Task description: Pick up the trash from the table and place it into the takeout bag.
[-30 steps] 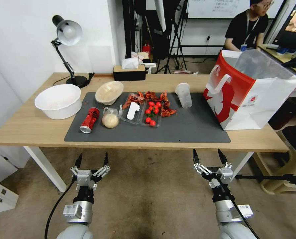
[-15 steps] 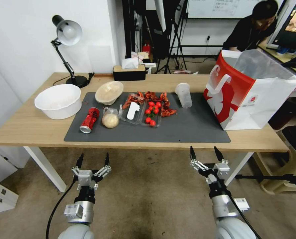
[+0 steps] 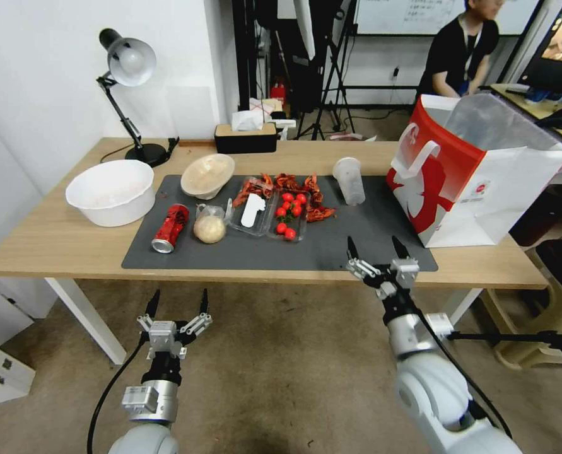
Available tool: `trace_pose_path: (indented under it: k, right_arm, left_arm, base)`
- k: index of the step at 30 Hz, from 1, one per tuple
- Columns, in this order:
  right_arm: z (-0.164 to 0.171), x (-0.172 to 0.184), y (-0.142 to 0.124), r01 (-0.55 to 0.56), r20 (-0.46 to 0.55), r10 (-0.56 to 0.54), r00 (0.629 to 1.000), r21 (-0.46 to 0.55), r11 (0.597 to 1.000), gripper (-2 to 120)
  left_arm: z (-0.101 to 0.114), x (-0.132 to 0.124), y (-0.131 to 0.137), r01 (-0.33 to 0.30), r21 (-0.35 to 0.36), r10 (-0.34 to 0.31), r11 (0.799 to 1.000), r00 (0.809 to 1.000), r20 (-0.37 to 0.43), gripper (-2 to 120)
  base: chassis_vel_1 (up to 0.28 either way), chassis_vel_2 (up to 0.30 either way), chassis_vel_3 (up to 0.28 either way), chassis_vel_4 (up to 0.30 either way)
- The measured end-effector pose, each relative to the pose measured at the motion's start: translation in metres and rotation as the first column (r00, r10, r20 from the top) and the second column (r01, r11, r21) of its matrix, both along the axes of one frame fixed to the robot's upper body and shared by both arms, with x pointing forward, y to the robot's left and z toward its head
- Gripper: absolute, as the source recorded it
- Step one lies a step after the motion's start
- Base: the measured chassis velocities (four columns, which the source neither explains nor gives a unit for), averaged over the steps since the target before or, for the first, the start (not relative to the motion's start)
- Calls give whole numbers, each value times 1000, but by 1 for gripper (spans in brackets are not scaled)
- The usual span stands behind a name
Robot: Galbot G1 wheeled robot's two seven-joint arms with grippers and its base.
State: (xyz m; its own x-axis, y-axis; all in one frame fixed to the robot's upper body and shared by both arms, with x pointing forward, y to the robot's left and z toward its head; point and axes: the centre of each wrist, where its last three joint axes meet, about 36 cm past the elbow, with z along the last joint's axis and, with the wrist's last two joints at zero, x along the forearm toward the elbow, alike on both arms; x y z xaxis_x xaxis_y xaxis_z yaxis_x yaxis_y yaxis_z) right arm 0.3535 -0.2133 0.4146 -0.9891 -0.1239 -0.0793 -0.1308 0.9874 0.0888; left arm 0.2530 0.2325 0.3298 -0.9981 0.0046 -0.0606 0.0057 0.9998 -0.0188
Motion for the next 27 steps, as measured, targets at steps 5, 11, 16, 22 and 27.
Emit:
trace_pose_path:
  k: [5, 11, 16, 22, 27]
  right_arm:
    - [8, 22, 3, 5, -55, -6, 998, -26, 1000, 100]
    - [17, 51, 8, 8, -128, -16, 992, -56, 998, 100]
    - [24, 81, 7, 22, -144, -31, 989, -64, 998, 100]
    - [28, 113, 4, 21, -156, -35, 987, -87, 996, 100]
    - [33, 134, 3, 32, -162, -47, 986, -96, 995, 100]
  left_arm:
    - [1, 0, 1, 4, 2, -4, 1000, 1000, 2, 100]
    - [2, 1, 3, 0, 5, 0, 1000, 1000, 5, 100]
    - [3, 0, 3, 2, 9, -2, 1000, 1000, 6, 100]
    - [4, 0, 5, 3, 15, -3, 1000, 1000, 5, 100]
    - [4, 1, 5, 4, 16, -4, 1000, 1000, 2, 100]
  base:
    - [0, 0, 0, 0]
    - [0, 0, 0, 0]
    - [0, 0, 0, 0]
    - [0, 0, 0, 0]
    - [0, 0, 0, 0]
